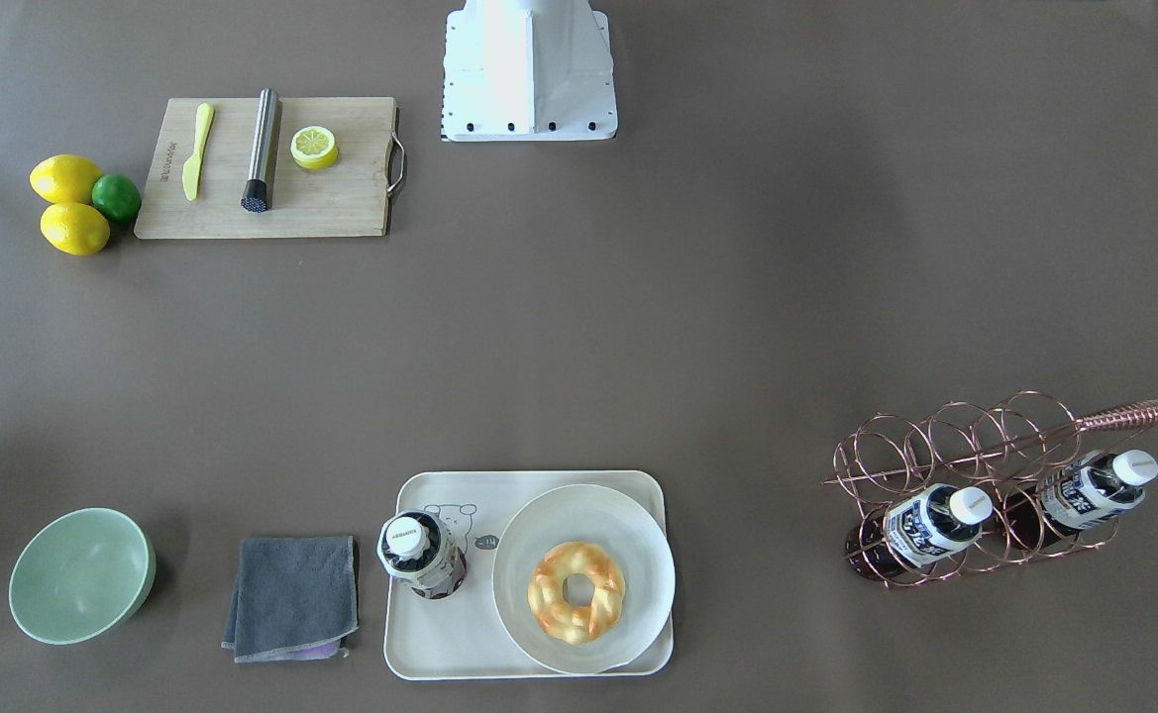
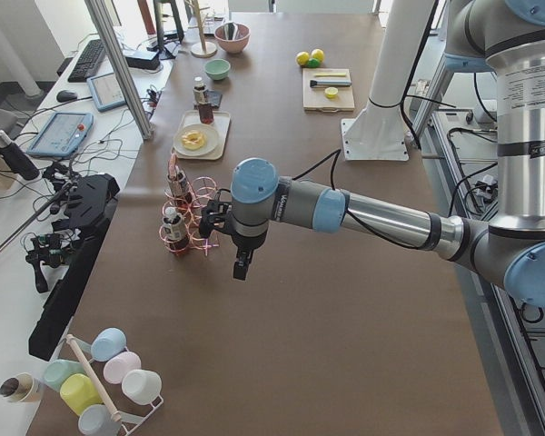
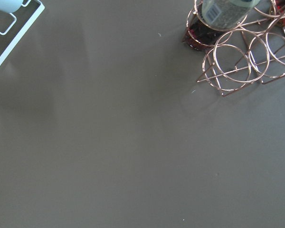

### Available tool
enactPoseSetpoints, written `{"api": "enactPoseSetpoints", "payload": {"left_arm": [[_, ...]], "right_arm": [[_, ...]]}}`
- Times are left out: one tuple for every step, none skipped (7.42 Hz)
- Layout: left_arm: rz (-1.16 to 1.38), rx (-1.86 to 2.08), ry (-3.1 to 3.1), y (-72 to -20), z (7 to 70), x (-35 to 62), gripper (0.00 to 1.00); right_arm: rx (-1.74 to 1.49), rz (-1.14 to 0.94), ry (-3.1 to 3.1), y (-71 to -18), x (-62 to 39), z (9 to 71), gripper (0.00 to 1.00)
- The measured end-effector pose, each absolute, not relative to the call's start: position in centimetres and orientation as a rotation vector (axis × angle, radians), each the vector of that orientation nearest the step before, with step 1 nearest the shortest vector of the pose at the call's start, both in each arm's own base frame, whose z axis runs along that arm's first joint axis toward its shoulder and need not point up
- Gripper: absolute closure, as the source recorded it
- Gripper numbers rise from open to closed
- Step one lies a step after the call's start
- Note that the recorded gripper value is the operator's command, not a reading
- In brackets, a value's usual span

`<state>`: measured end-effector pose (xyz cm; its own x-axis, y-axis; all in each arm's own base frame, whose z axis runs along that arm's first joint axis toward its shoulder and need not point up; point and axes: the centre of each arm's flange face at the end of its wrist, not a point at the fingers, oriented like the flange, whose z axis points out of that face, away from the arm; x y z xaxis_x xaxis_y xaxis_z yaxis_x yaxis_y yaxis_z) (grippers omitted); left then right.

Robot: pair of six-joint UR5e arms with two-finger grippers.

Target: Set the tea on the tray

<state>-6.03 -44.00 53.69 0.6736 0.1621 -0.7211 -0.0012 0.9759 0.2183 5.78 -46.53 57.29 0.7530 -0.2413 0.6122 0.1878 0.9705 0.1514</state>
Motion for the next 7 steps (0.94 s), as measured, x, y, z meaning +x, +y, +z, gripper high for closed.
{"api": "enactPoseSetpoints", "payload": {"left_arm": [[0.064,0.203,0.823,-43.0,55.2,-7.7,0.03],[0.041,0.217,0.818,-42.4,55.8,-9.0,0.03],[0.032,0.227,0.809,-42.1,56.1,-9.6,0.03],[0.028,0.237,0.789,-42.0,56.1,-10.0,0.03],[0.026,0.24,0.777,-42.0,56.2,-10.2,0.03],[0.025,0.241,0.773,-41.9,56.2,-10.2,0.03],[0.023,0.237,0.772,-41.6,56.4,-10.2,0.03]], "right_arm": [[0.076,-0.225,-0.678,-45.8,6.3,58.2,0.0],[0.079,-0.216,-0.679,-45.4,6.8,58.4,0.0],[0.085,-0.212,-0.68,-45.2,7.0,58.2,0.0],[0.094,-0.21,-0.68,-45.1,7.2,57.9,0.0],[0.098,-0.208,-0.68,-45.0,7.3,57.7,0.0],[0.099,-0.207,-0.68,-45.0,7.3,57.6,0.0],[0.099,-0.206,-0.681,-44.9,7.3,57.6,0.0]]}}
